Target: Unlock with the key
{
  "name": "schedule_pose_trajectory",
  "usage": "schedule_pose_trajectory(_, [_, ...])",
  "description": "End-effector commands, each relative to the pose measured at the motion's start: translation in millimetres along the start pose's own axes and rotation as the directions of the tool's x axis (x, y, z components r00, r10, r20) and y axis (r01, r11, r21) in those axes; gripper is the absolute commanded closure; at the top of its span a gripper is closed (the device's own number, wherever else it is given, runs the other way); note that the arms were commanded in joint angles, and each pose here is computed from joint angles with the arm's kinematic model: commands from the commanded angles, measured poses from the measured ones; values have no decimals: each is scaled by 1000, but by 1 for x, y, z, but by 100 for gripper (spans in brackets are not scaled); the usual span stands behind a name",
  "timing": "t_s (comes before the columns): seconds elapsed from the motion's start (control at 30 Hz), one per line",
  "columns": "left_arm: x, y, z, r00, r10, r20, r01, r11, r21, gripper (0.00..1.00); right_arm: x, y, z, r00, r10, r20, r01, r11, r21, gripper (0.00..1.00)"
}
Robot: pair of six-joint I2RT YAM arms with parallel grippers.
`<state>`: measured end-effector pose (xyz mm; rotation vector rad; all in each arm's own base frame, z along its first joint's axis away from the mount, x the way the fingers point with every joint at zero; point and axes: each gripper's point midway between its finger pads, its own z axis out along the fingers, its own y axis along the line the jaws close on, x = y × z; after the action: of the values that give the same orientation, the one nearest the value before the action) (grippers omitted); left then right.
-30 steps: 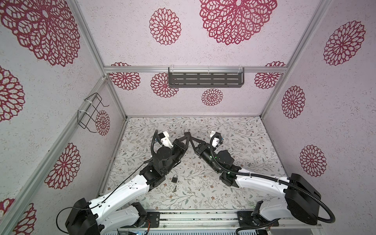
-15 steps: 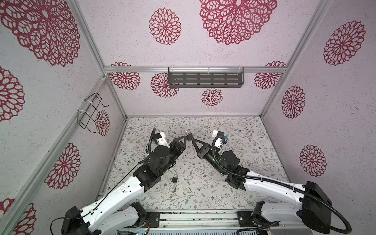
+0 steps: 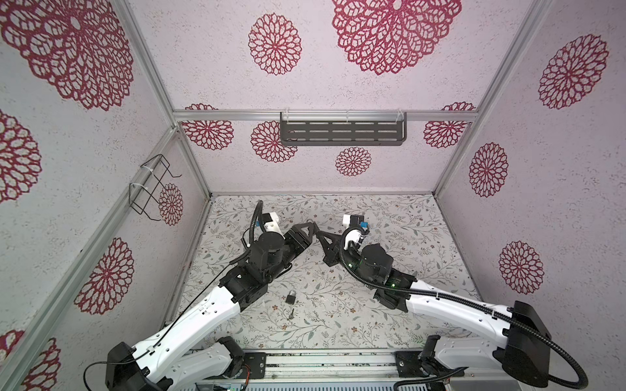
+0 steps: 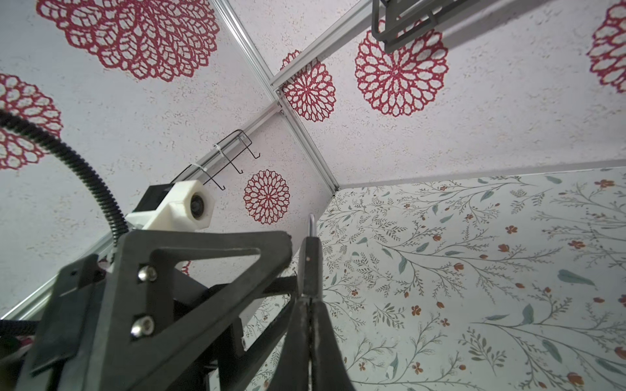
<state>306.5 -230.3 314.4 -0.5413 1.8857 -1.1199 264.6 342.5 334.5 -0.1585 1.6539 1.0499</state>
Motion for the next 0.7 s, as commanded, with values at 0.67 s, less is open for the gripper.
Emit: schedule_pose_trajectory(0.67, [9, -3, 17, 997, 8, -71, -12, 999, -49, 57, -16, 14, 8, 972, -236, -3, 236, 970, 51, 100])
